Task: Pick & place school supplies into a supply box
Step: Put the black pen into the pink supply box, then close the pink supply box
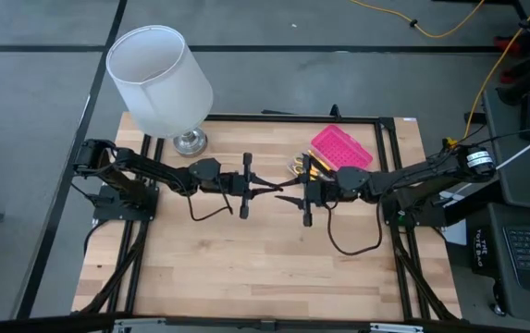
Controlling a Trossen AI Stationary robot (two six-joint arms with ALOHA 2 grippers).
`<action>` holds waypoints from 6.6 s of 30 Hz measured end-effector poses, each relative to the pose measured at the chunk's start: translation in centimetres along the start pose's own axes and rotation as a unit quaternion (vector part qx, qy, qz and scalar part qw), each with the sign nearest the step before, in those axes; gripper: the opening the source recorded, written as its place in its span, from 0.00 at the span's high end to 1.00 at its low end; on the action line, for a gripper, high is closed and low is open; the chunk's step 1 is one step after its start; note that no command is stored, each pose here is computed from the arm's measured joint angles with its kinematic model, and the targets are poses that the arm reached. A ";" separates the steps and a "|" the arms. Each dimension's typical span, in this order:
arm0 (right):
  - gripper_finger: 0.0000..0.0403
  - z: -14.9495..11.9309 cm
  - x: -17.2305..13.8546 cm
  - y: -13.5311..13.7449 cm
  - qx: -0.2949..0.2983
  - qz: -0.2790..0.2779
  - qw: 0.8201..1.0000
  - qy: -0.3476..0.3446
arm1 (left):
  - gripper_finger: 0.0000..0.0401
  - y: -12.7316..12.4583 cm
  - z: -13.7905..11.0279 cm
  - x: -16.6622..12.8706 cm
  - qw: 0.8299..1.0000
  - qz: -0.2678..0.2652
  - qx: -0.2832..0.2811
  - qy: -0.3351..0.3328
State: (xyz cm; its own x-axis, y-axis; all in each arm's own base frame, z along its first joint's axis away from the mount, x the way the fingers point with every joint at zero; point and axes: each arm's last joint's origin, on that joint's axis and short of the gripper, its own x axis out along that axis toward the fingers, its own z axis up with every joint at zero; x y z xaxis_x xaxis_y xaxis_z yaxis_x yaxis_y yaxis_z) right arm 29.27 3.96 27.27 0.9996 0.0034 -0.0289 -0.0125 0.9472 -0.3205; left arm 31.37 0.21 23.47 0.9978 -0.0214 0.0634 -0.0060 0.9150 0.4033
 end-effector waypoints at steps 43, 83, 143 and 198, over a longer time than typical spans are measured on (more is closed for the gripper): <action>0.91 -0.5 -3.2 -5.2 0.155 -0.107 0.951 0.244 | 0.76 -0.9 2.3 -3.3 0.983 0.062 -0.089 0.152; 0.91 -9.6 -3.2 -10.6 0.331 -0.262 0.745 0.517 | 0.78 -0.8 2.5 -3.2 0.985 0.062 -0.075 0.142; 0.71 -7.3 -14.9 -9.9 0.244 -0.371 0.820 0.361 | 0.78 -0.8 2.5 -3.2 0.985 0.063 -0.075 0.142; 0.71 -13.7 -18.3 -12.0 0.491 -0.546 0.488 0.472 | 0.78 -0.8 2.5 -3.2 0.984 0.065 -0.092 0.141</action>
State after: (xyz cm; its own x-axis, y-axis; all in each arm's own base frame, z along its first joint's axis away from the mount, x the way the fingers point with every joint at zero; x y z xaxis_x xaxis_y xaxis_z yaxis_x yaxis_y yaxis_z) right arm 10.79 -11.83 18.69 -0.0671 -0.3850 -0.9205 0.9959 -0.0821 -0.0382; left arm 28.00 -1.42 25.19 0.9683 0.1903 -0.1620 -0.1493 0.9603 0.2356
